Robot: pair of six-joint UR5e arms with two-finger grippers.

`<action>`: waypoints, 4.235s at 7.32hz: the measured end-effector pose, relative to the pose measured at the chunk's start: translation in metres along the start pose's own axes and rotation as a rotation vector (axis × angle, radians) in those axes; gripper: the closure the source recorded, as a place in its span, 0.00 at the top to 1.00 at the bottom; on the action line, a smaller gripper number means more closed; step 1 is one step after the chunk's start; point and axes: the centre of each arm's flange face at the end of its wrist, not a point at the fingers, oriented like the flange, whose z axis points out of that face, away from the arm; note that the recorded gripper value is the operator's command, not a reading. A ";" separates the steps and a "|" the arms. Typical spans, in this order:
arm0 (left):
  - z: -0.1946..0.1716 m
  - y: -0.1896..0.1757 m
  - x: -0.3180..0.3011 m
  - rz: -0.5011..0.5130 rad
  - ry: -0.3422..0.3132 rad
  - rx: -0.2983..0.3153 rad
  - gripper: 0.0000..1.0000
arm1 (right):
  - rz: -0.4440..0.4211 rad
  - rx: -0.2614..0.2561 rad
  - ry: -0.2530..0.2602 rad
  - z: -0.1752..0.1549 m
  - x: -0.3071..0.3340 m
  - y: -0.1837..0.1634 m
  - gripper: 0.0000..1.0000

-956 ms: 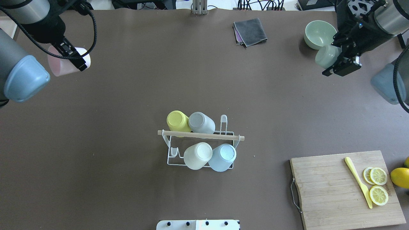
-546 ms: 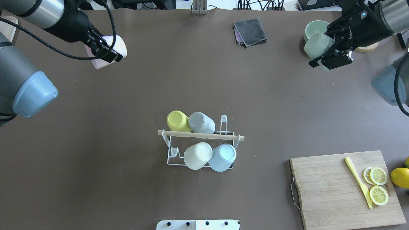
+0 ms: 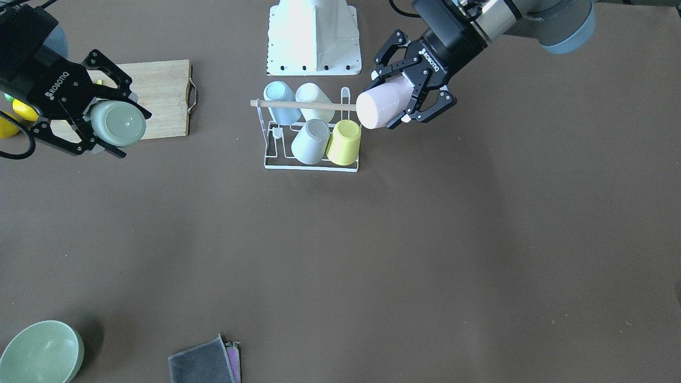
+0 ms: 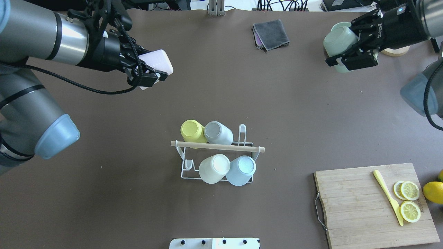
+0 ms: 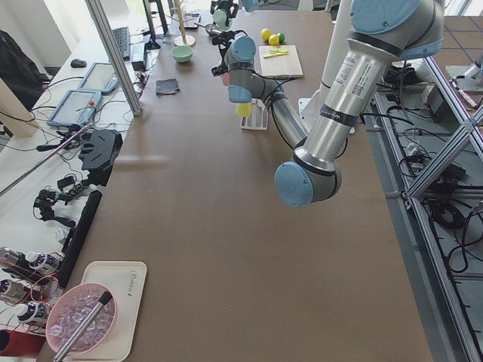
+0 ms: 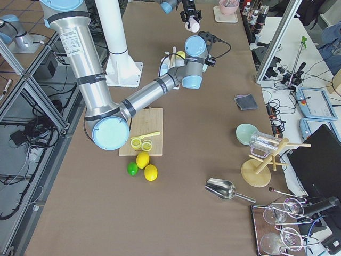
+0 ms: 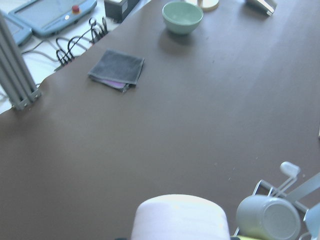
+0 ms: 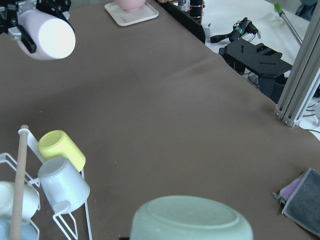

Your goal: Place cup on cup holder

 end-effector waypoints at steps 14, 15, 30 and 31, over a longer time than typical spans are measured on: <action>0.064 0.185 0.165 -0.103 -0.081 0.499 0.00 | 0.149 0.244 0.084 0.211 -0.166 0.041 0.00; 0.065 0.186 0.165 -0.100 -0.083 0.497 0.00 | 0.148 0.229 0.080 0.217 -0.169 0.048 0.00; 0.089 0.228 0.145 -0.054 -0.114 0.481 0.98 | 0.163 0.224 0.027 0.218 -0.188 0.076 1.00; 0.086 0.224 0.145 -0.042 -0.119 0.495 0.98 | 0.164 0.224 0.026 0.219 -0.189 0.076 1.00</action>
